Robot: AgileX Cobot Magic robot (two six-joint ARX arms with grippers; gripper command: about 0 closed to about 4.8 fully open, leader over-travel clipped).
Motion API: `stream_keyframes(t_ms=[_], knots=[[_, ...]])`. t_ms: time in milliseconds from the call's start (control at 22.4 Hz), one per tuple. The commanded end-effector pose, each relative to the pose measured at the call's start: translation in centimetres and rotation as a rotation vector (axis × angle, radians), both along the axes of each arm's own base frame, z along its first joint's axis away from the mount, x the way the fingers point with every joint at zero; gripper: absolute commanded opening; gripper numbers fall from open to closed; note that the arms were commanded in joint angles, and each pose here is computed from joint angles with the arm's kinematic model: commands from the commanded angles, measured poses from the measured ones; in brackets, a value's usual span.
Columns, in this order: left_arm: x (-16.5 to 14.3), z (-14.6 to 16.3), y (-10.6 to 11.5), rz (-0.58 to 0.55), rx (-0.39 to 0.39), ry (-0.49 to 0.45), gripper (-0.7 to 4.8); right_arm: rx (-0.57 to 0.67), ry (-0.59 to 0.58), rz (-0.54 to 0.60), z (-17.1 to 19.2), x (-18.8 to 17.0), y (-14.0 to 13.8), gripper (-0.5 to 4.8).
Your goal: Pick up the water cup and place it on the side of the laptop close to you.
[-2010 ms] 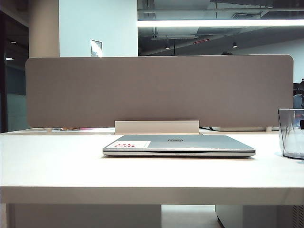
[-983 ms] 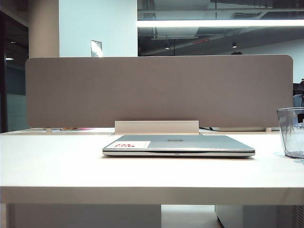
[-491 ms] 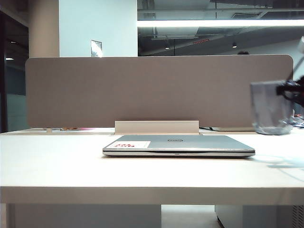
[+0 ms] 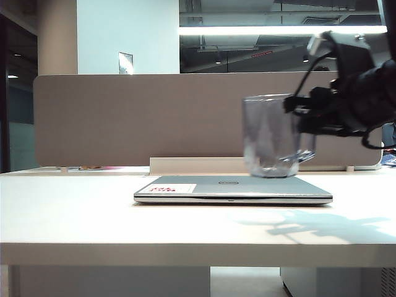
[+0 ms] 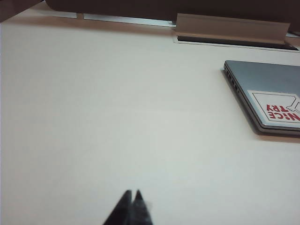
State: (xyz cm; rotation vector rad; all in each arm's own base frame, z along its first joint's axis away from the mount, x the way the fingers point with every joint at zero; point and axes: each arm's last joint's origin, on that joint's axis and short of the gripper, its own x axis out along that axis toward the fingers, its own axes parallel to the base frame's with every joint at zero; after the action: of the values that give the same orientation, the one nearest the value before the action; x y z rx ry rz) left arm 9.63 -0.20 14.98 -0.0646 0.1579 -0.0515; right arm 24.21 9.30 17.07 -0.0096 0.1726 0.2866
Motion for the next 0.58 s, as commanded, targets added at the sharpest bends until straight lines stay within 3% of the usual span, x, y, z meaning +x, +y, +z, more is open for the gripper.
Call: stream_keyframes(t_ms=[45,581], knots=[[0.0,0.1,-0.1,-0.021,-0.006,0.001,-0.03,0.003,0.007,-0.016,0.1,-0.4,1.2,-0.03],[0.0,0.0,-0.1,-0.024,-0.007,0.003,-0.03,0.094,0.105,-0.136,-2.0,-0.6,2.6,-0.03]])
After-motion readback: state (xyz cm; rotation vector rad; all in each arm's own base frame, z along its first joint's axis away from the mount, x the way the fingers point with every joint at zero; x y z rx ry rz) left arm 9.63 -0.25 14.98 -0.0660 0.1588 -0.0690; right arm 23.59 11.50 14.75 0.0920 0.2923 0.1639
